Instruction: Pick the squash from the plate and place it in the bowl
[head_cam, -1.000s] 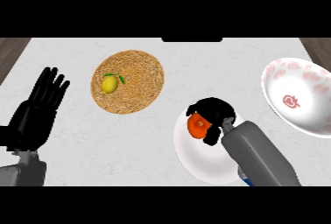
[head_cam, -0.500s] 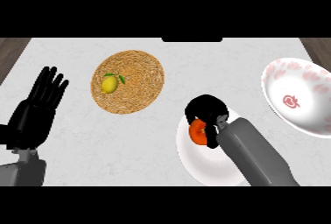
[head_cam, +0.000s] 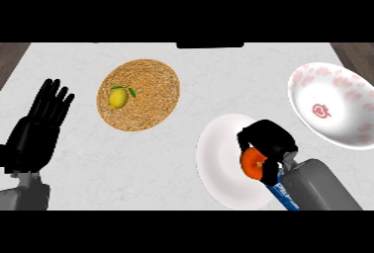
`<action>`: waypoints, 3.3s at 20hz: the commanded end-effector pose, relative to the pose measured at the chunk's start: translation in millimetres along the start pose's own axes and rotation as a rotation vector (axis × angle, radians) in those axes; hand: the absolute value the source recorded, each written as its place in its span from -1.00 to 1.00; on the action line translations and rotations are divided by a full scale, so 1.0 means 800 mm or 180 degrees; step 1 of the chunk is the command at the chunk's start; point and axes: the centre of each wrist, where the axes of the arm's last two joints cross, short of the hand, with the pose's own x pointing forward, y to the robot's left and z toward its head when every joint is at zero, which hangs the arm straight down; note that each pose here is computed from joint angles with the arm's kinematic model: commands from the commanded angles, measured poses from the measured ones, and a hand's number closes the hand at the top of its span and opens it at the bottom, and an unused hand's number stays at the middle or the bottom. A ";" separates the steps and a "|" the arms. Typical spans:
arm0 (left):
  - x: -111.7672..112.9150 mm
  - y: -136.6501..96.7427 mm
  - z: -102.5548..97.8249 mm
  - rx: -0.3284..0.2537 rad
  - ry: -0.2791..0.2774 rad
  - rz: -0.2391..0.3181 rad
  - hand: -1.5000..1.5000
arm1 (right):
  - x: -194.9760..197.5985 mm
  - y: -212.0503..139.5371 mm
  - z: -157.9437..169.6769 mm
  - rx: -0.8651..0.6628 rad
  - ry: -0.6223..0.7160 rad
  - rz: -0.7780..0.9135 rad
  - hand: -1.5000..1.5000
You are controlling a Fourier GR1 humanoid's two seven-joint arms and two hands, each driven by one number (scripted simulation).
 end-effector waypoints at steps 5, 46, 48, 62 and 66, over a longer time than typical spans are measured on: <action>-0.004 -0.015 0.009 0.0043 0.0025 -0.0018 0.00 | -0.034 0.009 0.139 -0.0772 0.0367 -0.0204 1.00; 0.004 -0.034 -0.012 -0.0249 -0.0053 0.0014 0.00 | -0.291 -0.152 0.116 -0.2165 0.1874 -0.1085 1.00; 0.008 -0.017 -0.030 -0.0276 -0.0075 0.0027 0.00 | -0.302 -0.109 0.105 -0.1929 0.2008 -0.1151 1.00; -0.005 -0.029 -0.018 -0.0278 -0.0037 0.0001 0.00 | -0.316 -0.104 0.089 -0.2630 0.0986 -0.2673 -1.00; 0.000 -0.033 -0.013 -0.0264 -0.0123 0.0045 0.00 | -0.336 -0.114 0.120 -0.3279 0.0806 -0.3311 -1.00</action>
